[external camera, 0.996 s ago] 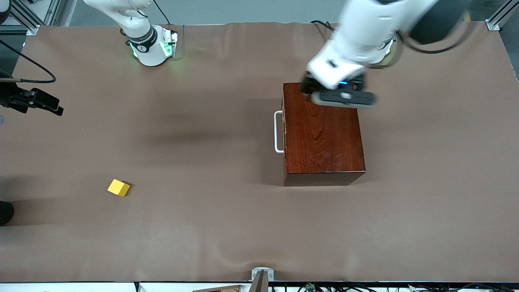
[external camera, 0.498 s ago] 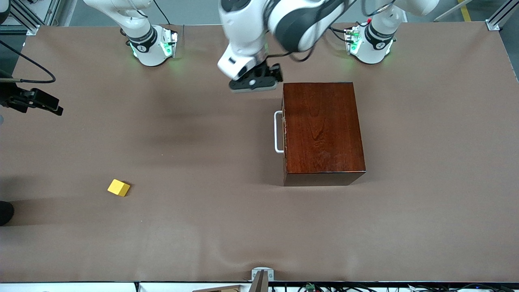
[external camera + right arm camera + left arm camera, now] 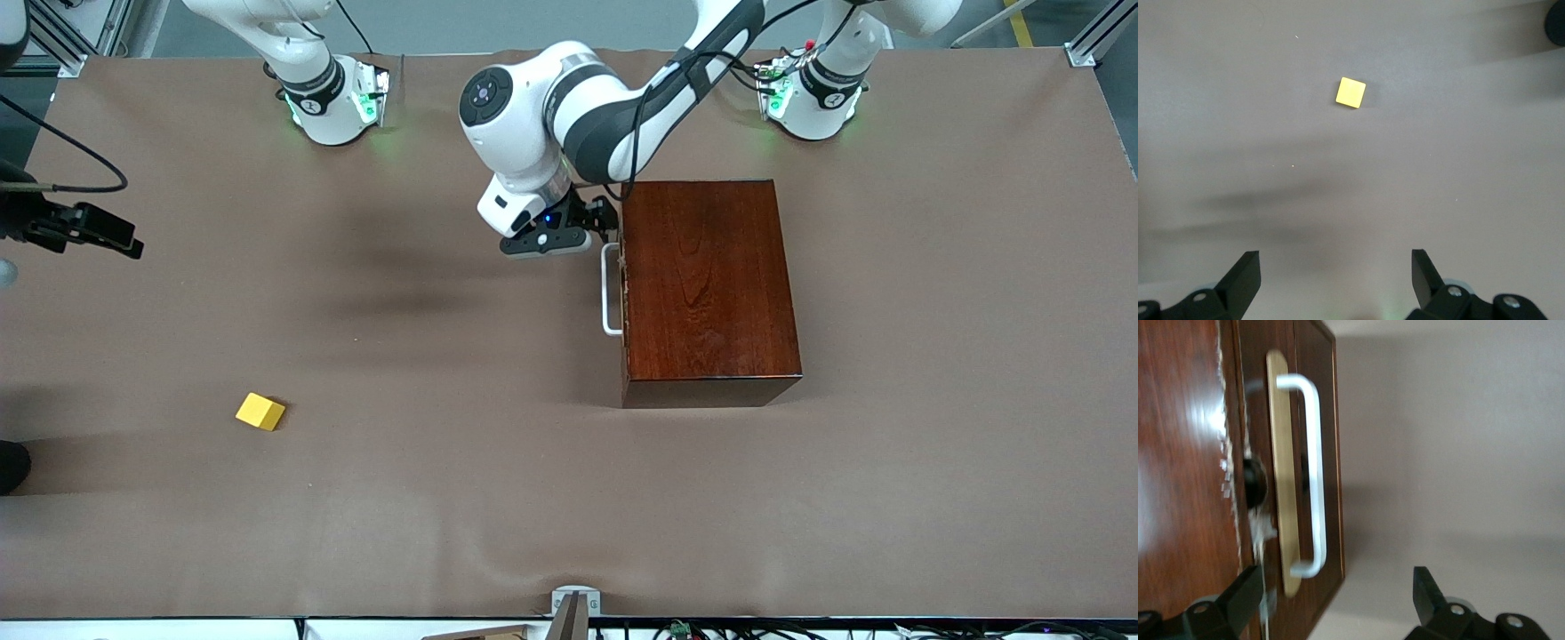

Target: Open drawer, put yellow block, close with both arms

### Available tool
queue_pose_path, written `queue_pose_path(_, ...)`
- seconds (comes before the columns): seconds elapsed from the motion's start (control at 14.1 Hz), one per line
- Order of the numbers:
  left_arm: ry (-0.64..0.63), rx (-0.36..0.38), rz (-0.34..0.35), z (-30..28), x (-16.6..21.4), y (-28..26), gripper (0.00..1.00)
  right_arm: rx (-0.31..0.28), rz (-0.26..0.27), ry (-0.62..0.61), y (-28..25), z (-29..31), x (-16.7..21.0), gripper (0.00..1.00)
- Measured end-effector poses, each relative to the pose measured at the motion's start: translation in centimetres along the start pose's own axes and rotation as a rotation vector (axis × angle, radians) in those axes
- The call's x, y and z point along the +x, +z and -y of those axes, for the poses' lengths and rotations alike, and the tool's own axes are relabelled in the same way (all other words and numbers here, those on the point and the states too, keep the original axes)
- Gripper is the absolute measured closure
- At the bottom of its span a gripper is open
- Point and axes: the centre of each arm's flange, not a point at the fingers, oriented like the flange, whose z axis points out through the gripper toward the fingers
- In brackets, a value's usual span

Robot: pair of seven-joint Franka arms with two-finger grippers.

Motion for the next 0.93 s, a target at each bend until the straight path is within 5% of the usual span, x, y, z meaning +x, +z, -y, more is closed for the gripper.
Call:
queue_pose_path(0.36,0.052,-0.065,-0.060,-1.6,1.3,1.9,0.00,-0.006,0.066,-0.006,3.8,0.4,2.1,0.00)
queue_pose_path(0.71,0.062,-0.032,-0.041,-0.8,2.5,5.2,0.00,-0.012,0.168,-0.017,10.3,1.2,5.1,0.00)
queue_pose_path(0.93,0.059,-0.011,-0.023,-0.3,2.6,6.6,0.00,-0.012,0.165,-0.029,13.3,2.1,7.0,0.00)
